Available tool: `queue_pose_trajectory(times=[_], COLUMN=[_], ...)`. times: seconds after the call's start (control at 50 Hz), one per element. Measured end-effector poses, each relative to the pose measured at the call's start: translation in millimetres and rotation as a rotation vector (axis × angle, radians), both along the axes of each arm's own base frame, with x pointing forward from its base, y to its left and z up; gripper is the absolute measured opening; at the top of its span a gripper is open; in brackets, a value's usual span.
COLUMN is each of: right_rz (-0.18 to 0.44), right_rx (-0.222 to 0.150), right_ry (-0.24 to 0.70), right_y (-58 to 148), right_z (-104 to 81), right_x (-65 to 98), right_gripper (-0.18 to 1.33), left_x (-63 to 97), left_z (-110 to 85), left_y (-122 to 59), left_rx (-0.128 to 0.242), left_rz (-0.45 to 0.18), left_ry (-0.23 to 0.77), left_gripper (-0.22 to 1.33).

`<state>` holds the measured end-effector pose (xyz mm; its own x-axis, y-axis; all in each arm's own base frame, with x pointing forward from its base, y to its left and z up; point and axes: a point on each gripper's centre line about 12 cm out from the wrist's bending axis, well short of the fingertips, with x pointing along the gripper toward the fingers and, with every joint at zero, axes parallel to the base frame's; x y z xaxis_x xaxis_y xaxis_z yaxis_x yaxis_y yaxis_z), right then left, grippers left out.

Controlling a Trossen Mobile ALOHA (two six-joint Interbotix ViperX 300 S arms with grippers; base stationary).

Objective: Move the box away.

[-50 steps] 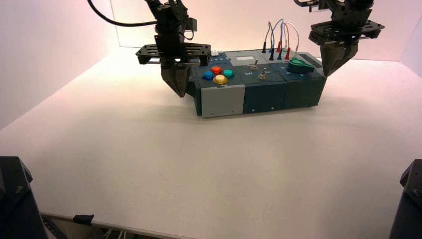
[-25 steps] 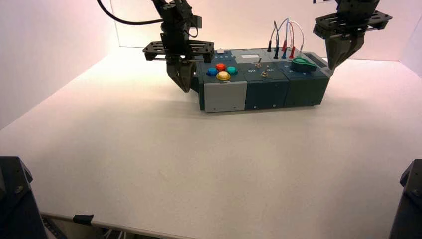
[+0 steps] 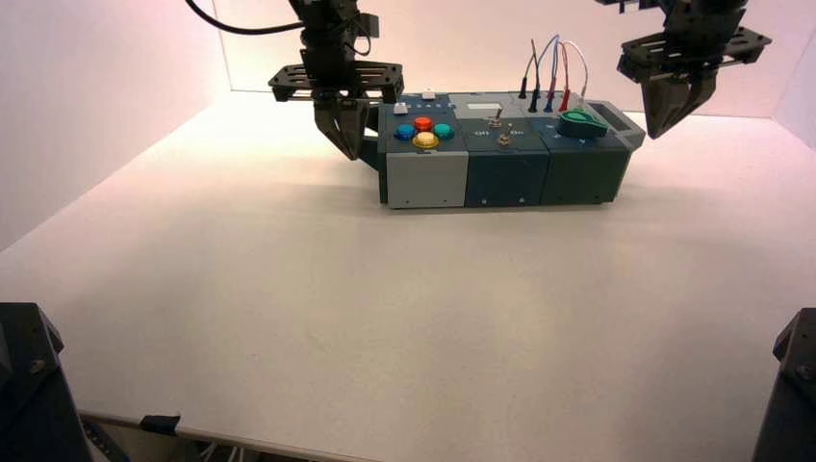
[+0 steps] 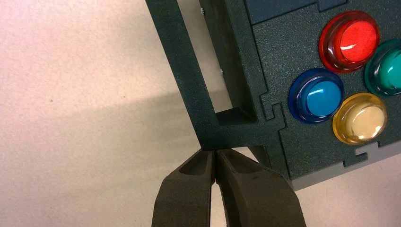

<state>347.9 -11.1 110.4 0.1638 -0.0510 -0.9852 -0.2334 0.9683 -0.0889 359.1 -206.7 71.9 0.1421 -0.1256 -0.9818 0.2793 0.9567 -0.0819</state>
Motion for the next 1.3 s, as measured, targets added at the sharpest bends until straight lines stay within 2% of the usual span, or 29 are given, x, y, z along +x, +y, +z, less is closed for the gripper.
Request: queue_pose_trajectory(times=[0.44, 0.7, 0.96, 1.1, 1.3], right_rz=[0.004, 0.005, 0.052, 0.054, 0.042], right_rx=[0.004, 0.023, 0.025, 0.028, 0.041], right_ry=[-0.008, -0.040, -0.062, -0.064, -0.068], right_y=[1.0, 7.3, 23.5, 26.5, 29.2], right_z=[-20.7, -27.8, -28.8, -27.7, -19.4], right_x=[6.5, 12.0, 14.8, 14.7, 12.0], right_gripper=[-0.14, -0.14, -0.14, -0.14, -0.15], left_x=[5.7, 10.2, 19.7, 24.9, 26.1], left_z=[1.2, -1.3, -5.7, -2.3, 2.2], left_y=[-2.5, -4.2, -8.4, -6.0, -6.7], left_rx=[-0.002, -0.002, 0.002, -0.001, -0.003], left_rz=[-0.014, -0.023, -0.048, -0.038, -0.056], left_ry=[-0.010, -0.013, -0.023, -0.028, -0.038], left_gripper=[-0.16, -0.16, -0.16, -0.16, -0.16])
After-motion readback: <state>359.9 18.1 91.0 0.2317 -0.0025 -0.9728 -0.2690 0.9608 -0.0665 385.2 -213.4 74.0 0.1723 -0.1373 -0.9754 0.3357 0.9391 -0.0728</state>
